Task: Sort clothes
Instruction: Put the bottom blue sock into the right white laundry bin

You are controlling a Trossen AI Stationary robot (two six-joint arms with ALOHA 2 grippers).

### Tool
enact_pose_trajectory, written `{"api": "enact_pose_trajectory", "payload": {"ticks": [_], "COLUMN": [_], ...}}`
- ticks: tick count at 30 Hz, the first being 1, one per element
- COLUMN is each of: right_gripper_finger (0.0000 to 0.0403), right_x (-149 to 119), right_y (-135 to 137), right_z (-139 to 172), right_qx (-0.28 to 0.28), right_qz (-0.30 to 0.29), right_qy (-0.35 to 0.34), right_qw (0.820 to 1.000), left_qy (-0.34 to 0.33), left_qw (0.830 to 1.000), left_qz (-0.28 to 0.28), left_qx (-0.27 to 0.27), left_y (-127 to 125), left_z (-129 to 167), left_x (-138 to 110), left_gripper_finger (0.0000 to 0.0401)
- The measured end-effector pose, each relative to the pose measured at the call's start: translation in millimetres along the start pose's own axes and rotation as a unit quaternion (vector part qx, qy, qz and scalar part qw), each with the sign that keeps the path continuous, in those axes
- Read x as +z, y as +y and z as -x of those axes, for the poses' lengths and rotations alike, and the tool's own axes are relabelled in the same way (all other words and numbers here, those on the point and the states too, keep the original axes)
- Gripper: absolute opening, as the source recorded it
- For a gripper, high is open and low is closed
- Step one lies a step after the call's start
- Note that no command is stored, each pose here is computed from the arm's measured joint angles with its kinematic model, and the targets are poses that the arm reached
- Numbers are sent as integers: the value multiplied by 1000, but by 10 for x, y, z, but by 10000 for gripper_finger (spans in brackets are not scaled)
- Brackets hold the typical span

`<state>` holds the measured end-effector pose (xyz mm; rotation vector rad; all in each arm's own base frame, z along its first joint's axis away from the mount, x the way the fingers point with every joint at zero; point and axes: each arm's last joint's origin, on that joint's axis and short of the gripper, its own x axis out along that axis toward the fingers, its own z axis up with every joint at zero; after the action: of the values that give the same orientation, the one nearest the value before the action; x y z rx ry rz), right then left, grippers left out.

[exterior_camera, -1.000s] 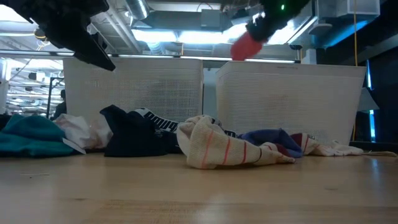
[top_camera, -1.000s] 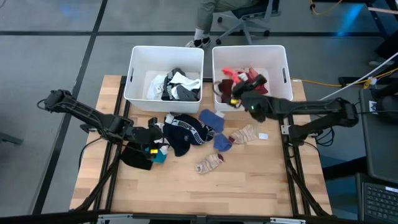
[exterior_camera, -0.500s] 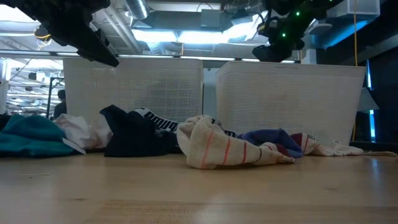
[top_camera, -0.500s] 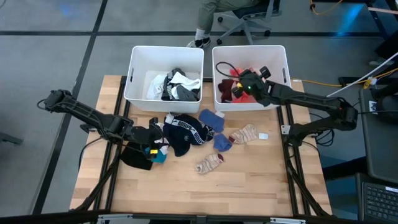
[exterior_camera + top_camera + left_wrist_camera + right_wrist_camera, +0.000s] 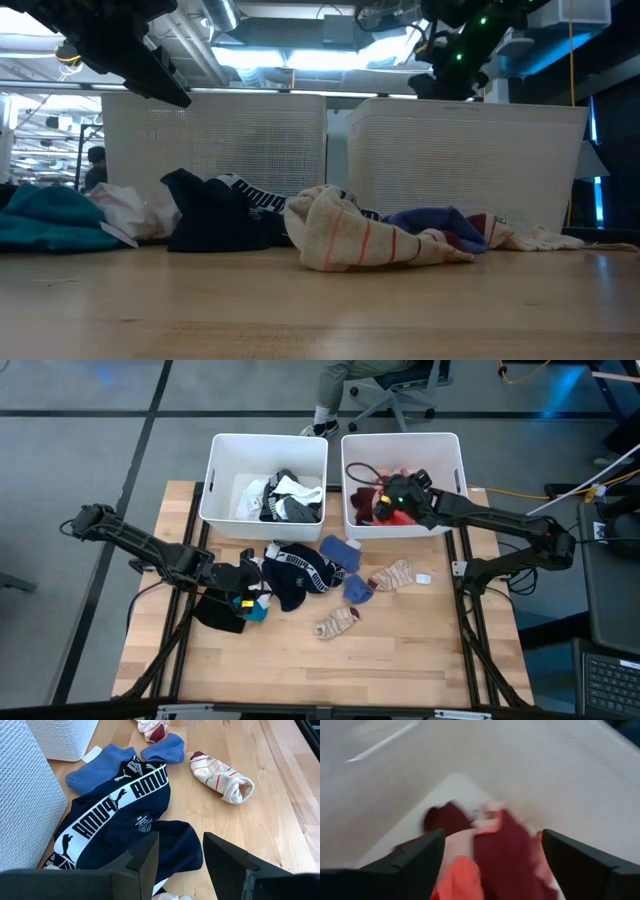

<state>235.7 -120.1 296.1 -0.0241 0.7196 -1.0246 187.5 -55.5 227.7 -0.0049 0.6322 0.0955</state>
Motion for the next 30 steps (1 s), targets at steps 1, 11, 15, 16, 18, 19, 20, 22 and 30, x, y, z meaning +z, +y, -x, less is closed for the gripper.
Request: {"api": "enact_pose_trajectory", "payload": {"ticks": [1, 11, 15, 16, 18, 19, 20, 22, 30], "right_gripper_finger": [335, 355, 356, 356, 356, 356, 356, 356, 356], "right_x": [18, 336, 290, 267, 198, 156, 95, -43, -526], "right_y": [-5, 122, 372, 438, 598, 685, 777, 964, 1499], "right_z": [25, 642, 944, 1019, 1124, 1168, 1199, 1238, 1121], "right_qx": [20, 207, 269, 285, 314, 330, 344, 370, 417], "right_qz": [4, -10, 26, 35, 45, 48, 55, 65, 78], "right_qy": [8, -24, -54, -59, -69, -78, -84, -98, -119], "right_qw": [1000, 978, 961, 956, 946, 940, 934, 922, 898], "left_qy": [0, 28, 41, 42, 40, 40, 39, 29, 7], "left_qw": [1000, 999, 998, 998, 998, 998, 998, 998, 999], "left_qz": [0, 16, 27, 30, 34, 34, 35, 36, 37], "left_qx": [0, 27, 36, 37, 37, 37, 37, 35, 33], "left_y": [0, 28, 40, 40, 37, 37, 37, 29, 44], "left_z": [0, 0, -21, -25, -37, -43, -51, -75, -132], "left_x": [0, -68, -137, -145, -149, -158, -169, -168, -200], "left_gripper_finger": [143, 143, 143, 143, 143, 143, 143, 143, 143]}}
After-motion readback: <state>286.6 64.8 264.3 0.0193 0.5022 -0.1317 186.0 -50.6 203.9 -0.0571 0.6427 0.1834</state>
